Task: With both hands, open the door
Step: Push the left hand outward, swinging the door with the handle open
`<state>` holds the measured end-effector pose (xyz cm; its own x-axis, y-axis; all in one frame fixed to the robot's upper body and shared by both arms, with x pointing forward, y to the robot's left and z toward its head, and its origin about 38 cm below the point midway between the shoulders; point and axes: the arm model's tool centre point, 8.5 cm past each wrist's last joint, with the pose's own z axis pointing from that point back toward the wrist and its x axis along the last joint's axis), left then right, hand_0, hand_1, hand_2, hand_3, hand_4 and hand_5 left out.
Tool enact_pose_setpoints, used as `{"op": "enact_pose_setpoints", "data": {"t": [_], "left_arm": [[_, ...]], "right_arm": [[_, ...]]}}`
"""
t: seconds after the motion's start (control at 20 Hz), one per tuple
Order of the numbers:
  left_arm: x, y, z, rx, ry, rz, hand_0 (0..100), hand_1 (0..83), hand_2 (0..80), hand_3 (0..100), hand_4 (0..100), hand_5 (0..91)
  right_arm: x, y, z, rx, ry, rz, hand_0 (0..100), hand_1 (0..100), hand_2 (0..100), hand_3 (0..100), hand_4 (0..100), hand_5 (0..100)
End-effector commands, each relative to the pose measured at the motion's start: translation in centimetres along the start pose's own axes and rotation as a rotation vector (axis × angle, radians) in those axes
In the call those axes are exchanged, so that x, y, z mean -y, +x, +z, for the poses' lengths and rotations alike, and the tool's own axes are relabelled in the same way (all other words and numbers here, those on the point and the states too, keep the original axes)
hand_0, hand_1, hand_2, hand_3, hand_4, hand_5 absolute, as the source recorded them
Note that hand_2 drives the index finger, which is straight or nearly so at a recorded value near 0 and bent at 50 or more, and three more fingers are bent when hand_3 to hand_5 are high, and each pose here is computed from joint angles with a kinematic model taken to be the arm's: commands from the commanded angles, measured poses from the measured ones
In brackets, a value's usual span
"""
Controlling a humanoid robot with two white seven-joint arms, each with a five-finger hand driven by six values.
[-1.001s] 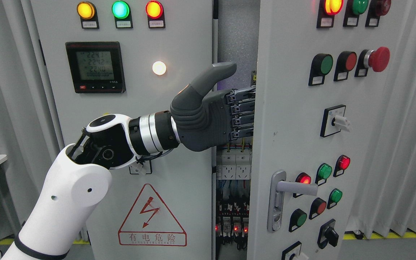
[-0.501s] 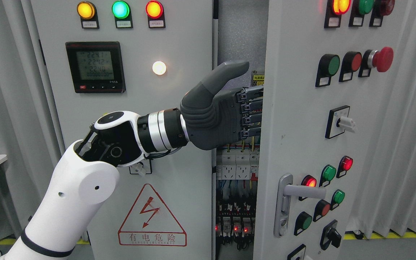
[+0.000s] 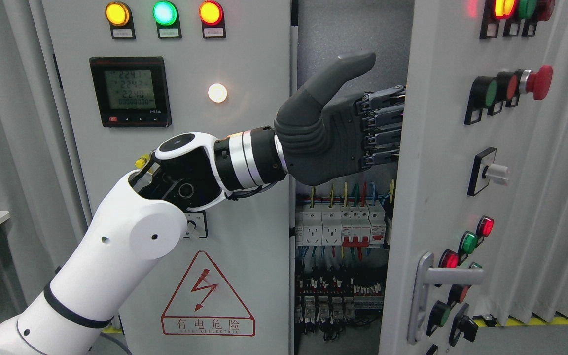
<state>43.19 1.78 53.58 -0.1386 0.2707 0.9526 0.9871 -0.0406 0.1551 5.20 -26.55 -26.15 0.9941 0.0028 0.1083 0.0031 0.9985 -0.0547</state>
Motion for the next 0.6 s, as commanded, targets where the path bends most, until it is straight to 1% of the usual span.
{"op": "enact_pose_setpoints", "data": {"t": [0.0,0.1,0.25,0.45,0.55], "left_arm": [[-0.2,-6.0,-4.0,-0.163,-0.033,0.077,29,0.0,2.7,3,4,0.0],[-0.1,-6.2,-4.6,-0.165,-0.039,0.078,29,0.0,2.7,3,4,0.0],[0.0,-6.4,-5.2,-0.164,-0.027,0.081,29,0.0,2.8,3,4,0.0],[0.6,-6.5,-6.2,-0.16,-0.048,0.083,29,0.0,2.8,3,4,0.0],[0.9,-6.2,-6.8,-0.158,-0.061,0.076,29,0.0,2.7,3,4,0.0]], "right_arm": [[0.0,0.0,0.0,-0.001,0.001,0.0,22,0,0,0,0,0],[0.0,0.0,0.0,-0.001,0.001,-0.001,22,0,0,0,0,0],[0.0,0.0,0.0,-0.001,0.001,0.0,22,0,0,0,0,0],[0.0,0.0,0.0,-0.001,0.001,0.0,22,0,0,0,0,0],[0.0,0.0,0.0,-0.001,0.001,0.0,22,0,0,0,0,0]]}}
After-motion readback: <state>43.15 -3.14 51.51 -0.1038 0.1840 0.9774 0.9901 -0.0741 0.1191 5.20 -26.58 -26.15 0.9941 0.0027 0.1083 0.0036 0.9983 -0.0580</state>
